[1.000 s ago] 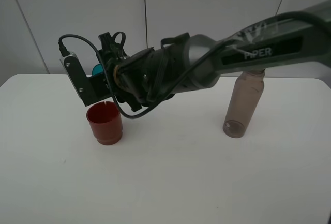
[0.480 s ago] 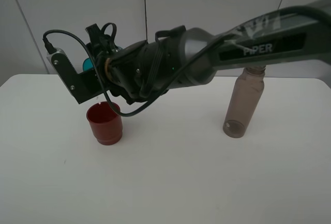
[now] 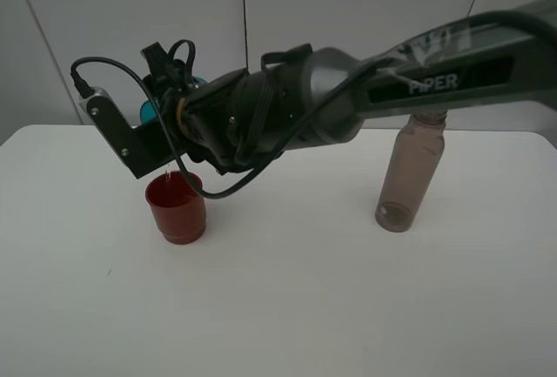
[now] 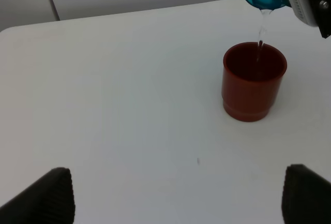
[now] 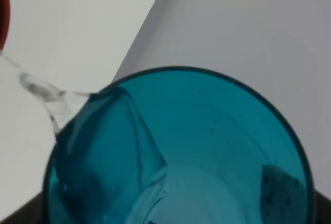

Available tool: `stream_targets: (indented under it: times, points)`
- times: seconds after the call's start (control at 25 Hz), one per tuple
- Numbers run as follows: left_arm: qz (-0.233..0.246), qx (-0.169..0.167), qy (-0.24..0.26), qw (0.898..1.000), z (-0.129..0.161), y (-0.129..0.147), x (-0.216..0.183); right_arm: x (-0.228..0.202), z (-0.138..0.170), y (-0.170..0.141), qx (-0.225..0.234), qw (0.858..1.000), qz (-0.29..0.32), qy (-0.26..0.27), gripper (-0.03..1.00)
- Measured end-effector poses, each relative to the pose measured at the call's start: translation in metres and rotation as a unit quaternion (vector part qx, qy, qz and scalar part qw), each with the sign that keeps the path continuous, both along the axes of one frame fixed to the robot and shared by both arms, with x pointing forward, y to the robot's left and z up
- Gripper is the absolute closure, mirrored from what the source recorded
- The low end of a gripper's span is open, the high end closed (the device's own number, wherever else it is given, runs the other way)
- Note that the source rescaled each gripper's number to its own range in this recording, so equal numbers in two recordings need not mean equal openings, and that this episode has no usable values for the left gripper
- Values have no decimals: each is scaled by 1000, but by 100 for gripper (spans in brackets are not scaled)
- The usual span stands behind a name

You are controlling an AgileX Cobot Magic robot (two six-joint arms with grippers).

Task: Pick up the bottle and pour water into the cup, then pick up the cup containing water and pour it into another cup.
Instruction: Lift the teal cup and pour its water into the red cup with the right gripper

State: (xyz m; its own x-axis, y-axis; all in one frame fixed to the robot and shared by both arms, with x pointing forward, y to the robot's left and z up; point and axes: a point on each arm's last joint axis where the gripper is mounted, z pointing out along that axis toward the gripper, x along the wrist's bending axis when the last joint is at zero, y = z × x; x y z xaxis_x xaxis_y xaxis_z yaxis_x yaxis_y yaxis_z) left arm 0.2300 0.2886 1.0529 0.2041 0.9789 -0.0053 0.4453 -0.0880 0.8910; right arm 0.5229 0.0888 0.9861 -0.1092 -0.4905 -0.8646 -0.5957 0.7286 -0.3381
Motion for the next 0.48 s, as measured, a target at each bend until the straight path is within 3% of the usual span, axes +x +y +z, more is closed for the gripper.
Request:
stream_targets:
  times: [0.48]
  points:
    - [0, 0, 0, 1000, 0, 0, 0, 0, 0, 0, -23, 1000, 7, -15, 88]
